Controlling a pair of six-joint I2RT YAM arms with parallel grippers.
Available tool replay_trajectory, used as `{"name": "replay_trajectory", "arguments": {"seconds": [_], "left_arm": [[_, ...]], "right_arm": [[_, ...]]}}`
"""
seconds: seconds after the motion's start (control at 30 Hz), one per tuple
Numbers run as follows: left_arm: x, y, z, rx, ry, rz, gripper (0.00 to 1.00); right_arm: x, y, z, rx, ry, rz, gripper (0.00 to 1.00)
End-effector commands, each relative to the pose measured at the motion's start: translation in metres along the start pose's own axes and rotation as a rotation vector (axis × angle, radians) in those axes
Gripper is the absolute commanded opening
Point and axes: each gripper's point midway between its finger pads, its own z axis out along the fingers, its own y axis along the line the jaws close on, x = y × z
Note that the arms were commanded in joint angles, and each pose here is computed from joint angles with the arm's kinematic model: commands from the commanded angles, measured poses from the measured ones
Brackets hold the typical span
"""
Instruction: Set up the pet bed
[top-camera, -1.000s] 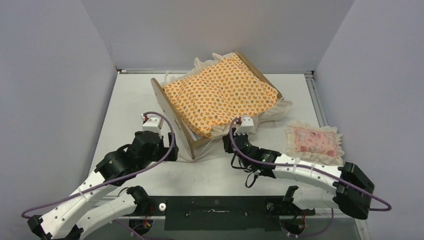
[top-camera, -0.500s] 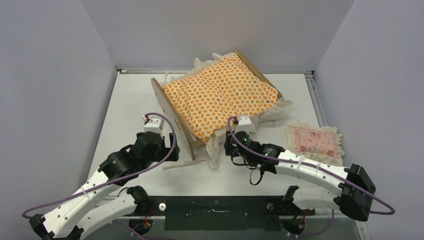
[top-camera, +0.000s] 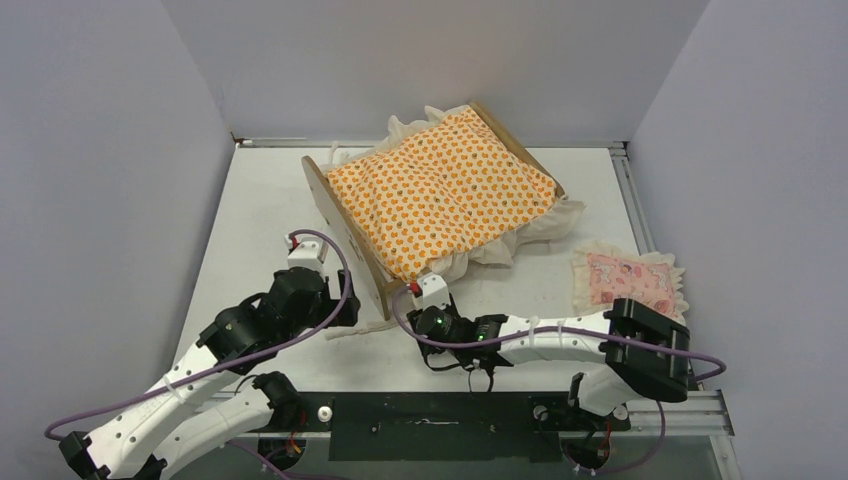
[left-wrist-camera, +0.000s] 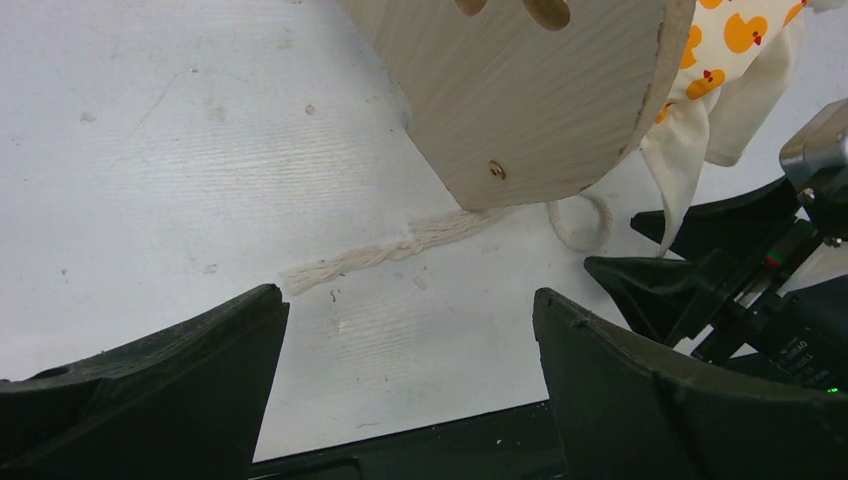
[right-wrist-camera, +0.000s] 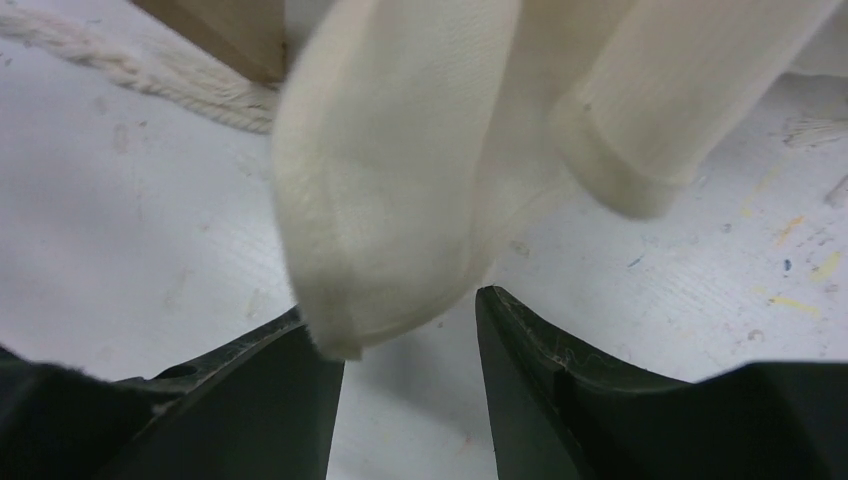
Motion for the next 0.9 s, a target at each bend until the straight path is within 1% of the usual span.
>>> {"name": "replay_trajectory", "arguments": {"seconds": [0.0,0.13,0.3,0.43,0.47,0.53,0.63,0.67,0.7,0.77,0.87], "left_arm": [[-0.004,-0.007,-0.001,0.035,-0.016,-0.041,0.93],[-0.004,-0.007,-0.002,0.038,-0.018,-0.045,0.93],[-0.006,-0.008,-0.001,0.039,-0.017,-0.038,0.93],[-0.007,-0.009,-0.001,0.039,-0.017,-0.035,0.93],[-0.007,-0.009,-0.001,0.040,-0.016,-0.035,0.93],[-0.008,-0.009,-0.001,0.039,-0.018,-0.035,0.93],[-0.008,-0.007,-0.001,0.034,-0.022,-0.036,0.93],[-0.008,-0.007,0.000,0.033,-0.023,-0.036,0.93],[-0.008,-0.007,0.000,0.033,-0.024,-0.037,0.93],[-0.009,-0.006,0.000,0.030,-0.029,-0.037,0.93],[-0.012,-0.005,0.001,0.021,-0.041,-0.038,0.93]], "right_arm": [[-0.027,-0.014,0.009,0.109,-0.127,0.051,0.49],[-0.024,-0.022,0.018,0.145,-0.133,0.068,0.46],[-0.008,-0.023,0.034,0.151,-0.094,0.063,0.42],[0.013,-0.031,0.041,0.182,-0.046,0.068,0.39],[0.018,-0.034,0.040,0.189,-0.033,0.069,0.37],[0.028,-0.040,0.037,0.210,-0.002,0.063,0.30],[0.031,-0.041,0.027,0.202,0.021,0.049,0.12],[0.025,-0.038,0.021,0.185,0.012,0.046,0.07],[0.019,-0.036,0.013,0.173,0.001,0.042,0.06],[0.004,-0.033,-0.001,0.164,-0.027,0.037,0.05],[-0.040,-0.030,-0.033,0.134,-0.123,0.042,0.05]]}}
